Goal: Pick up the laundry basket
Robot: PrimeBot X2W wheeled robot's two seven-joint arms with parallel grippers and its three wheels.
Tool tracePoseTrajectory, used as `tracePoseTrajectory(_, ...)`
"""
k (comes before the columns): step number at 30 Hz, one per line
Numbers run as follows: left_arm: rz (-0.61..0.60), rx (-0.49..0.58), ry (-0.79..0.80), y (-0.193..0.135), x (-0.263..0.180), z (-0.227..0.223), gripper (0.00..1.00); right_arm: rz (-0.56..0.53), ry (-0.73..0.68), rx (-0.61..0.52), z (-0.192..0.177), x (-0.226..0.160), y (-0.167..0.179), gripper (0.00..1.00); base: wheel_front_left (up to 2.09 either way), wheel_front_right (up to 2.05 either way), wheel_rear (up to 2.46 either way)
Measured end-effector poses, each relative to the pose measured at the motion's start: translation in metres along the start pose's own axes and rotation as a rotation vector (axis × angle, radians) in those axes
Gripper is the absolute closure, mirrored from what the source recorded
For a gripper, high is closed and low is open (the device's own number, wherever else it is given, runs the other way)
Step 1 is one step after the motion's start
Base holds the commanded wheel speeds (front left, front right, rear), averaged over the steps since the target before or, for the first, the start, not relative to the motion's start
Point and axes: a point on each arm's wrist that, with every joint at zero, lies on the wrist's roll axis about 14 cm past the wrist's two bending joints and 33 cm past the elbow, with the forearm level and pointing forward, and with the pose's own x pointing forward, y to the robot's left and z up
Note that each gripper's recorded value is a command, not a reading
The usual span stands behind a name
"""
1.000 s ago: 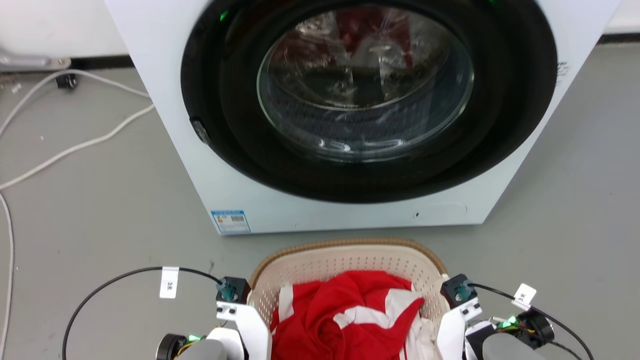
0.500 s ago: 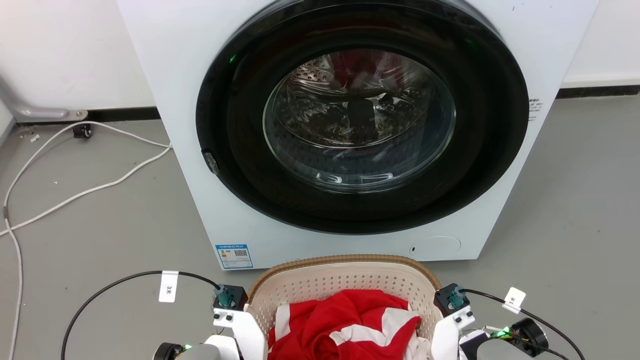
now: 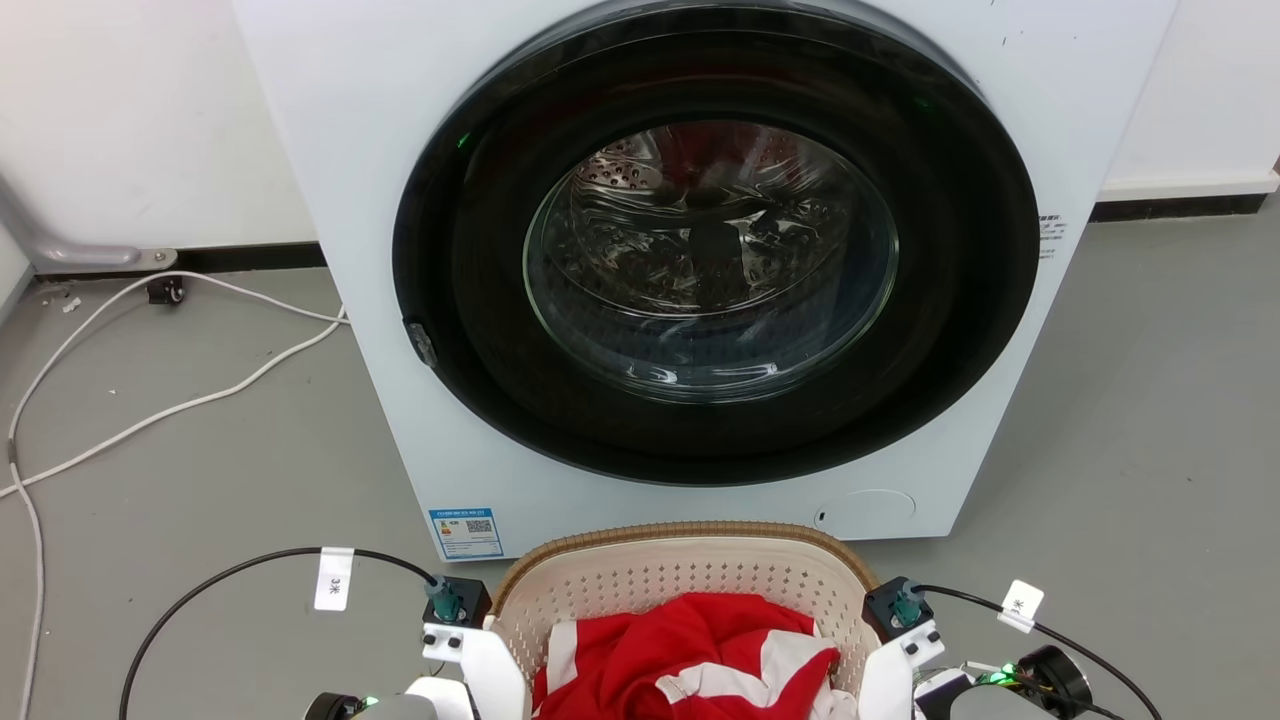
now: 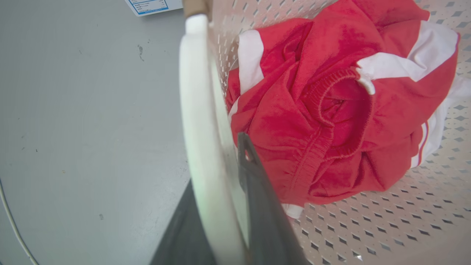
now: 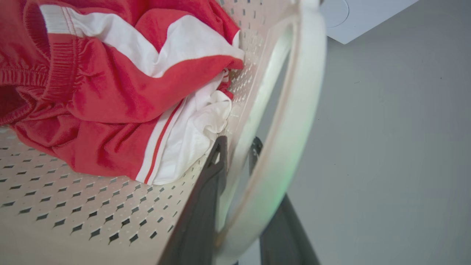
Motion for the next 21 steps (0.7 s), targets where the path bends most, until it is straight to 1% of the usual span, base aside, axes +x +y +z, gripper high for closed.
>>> tracePoseTrajectory(21,0.001,0.003,-0.022,-0.0022,-0.002,0.0019,1.0,0.003,-0.006,0.002,-0.0025,-0.0032,-0.0008,1.0,0.0,0.0,0.0)
